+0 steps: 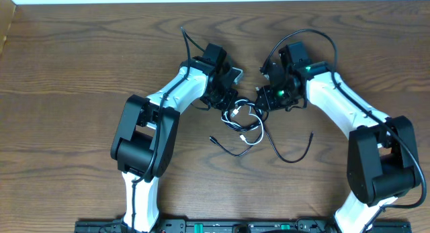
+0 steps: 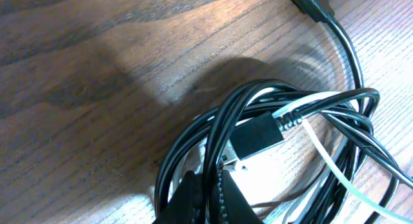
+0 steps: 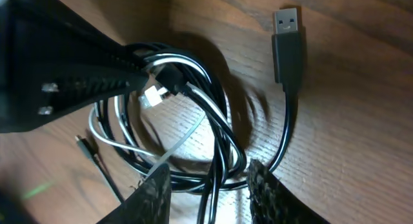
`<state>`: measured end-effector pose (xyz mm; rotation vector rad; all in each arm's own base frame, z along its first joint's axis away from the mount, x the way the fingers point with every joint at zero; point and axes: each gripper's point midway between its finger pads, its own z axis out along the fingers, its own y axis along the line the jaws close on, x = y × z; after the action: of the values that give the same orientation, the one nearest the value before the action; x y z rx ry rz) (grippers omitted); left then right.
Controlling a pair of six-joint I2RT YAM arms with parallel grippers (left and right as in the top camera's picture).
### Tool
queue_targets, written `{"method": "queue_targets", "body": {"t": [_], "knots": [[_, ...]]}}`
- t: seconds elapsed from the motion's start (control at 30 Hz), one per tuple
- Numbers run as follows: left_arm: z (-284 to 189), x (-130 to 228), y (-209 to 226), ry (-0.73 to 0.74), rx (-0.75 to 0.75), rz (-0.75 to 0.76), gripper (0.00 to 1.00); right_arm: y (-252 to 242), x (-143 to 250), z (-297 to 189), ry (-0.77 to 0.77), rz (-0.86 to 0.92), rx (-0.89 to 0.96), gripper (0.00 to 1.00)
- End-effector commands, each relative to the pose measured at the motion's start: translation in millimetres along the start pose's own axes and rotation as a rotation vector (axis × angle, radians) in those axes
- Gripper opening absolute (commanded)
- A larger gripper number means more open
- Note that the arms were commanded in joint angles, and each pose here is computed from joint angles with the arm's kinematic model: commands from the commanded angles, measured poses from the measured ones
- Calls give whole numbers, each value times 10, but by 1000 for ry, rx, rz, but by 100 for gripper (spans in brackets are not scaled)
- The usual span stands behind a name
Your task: Untangle cables
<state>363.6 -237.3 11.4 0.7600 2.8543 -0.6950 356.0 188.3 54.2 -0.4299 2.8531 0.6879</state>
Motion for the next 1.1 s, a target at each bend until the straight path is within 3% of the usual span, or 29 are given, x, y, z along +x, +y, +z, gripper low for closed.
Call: {"method": "queue_targets", "body": {"t": [0.0,0.63,1.07], "knots": [[81,77,-19,26,27,10,8,-28,53,58,-8,-5,15,34],[134,46,-274,1,158,33,8,-170,112,242,-53,-48,44,27],[371,67,-361,19,162,71,7,-252,128,254,-50,-137,87,23]]}}
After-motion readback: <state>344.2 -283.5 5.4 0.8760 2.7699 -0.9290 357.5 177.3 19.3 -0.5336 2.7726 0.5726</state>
